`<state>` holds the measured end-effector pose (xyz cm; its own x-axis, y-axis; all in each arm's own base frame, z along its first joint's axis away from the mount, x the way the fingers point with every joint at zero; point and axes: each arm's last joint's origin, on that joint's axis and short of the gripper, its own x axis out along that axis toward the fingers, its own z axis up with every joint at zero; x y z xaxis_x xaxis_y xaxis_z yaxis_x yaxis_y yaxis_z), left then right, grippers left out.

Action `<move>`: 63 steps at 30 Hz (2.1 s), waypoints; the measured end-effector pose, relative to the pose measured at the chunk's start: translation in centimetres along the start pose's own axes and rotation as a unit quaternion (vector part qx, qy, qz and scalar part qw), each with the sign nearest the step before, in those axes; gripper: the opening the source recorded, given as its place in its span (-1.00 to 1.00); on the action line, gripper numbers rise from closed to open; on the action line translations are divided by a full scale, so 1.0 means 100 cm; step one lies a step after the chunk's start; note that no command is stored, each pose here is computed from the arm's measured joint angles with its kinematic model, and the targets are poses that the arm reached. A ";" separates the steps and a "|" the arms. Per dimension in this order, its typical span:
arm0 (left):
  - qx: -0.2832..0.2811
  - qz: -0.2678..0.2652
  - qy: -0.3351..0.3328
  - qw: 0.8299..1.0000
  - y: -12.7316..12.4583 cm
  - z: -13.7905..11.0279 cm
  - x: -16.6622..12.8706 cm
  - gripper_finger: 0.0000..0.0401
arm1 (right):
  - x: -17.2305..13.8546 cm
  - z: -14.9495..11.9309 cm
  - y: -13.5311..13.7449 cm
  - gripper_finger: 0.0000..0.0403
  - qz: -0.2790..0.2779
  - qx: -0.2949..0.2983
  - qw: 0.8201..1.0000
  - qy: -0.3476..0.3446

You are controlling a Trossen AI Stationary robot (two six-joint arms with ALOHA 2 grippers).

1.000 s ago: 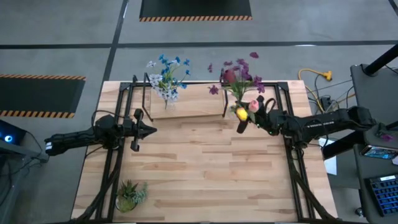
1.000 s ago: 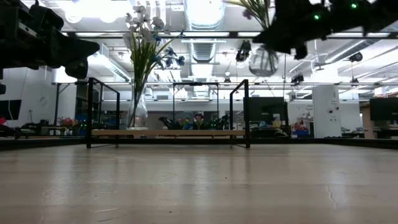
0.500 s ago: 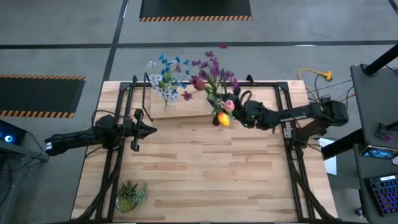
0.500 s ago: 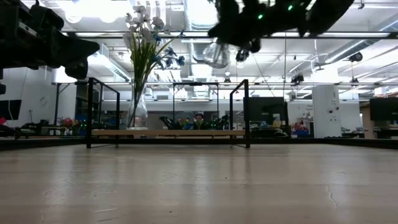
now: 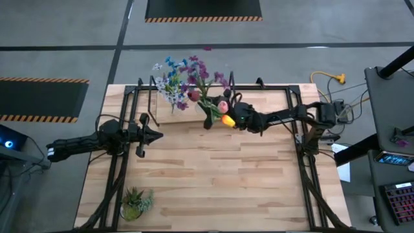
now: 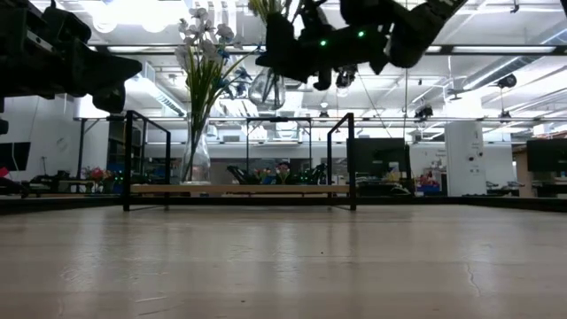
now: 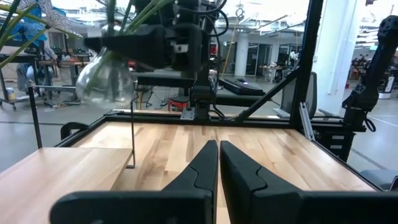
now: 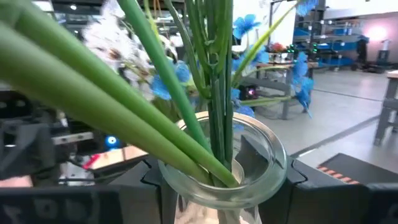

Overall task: Pick and place flowers into a vace then onto a shelf
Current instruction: Put the transparent vase on the shelf

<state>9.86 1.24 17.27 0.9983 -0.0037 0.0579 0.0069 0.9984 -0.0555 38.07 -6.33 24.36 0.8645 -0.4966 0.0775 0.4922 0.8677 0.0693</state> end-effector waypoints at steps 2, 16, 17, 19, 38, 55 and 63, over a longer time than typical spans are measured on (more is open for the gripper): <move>0.000 0.000 0.000 1.000 0.000 0.000 0.000 -1.00 | 0.005 -0.005 0.001 -0.30 -0.002 -0.002 1.000 0.004; -0.001 0.000 0.003 1.000 0.000 -0.001 0.000 -1.00 | 0.027 -0.049 0.011 -0.29 -0.003 0.006 0.999 0.047; -0.001 0.000 0.003 1.000 0.000 0.000 0.000 -1.00 | 0.029 -0.052 0.011 -0.29 0.000 0.011 0.999 0.049; -0.001 0.000 0.003 1.000 0.000 -0.001 0.000 -1.00 | 0.033 -0.059 0.012 -0.29 -0.001 0.014 0.999 0.047; -0.001 0.000 0.004 1.000 0.000 -0.001 0.000 -1.00 | 0.034 -0.090 0.001 -0.29 -0.056 -0.005 0.995 0.081; -0.001 0.000 0.004 1.000 0.000 -0.001 0.000 -1.00 | 0.038 -0.099 -0.024 -0.28 -0.104 -0.001 0.986 0.128; -0.001 0.000 0.004 1.000 0.000 -0.001 0.000 -1.00 | 0.040 -0.099 -0.028 -0.28 -0.105 0.007 0.986 0.126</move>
<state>9.86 1.23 17.21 0.9987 -0.0040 0.0505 0.0069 0.9984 -0.0569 41.10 -10.53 14.62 0.7421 -0.6427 -0.1905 0.6635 0.7447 0.0722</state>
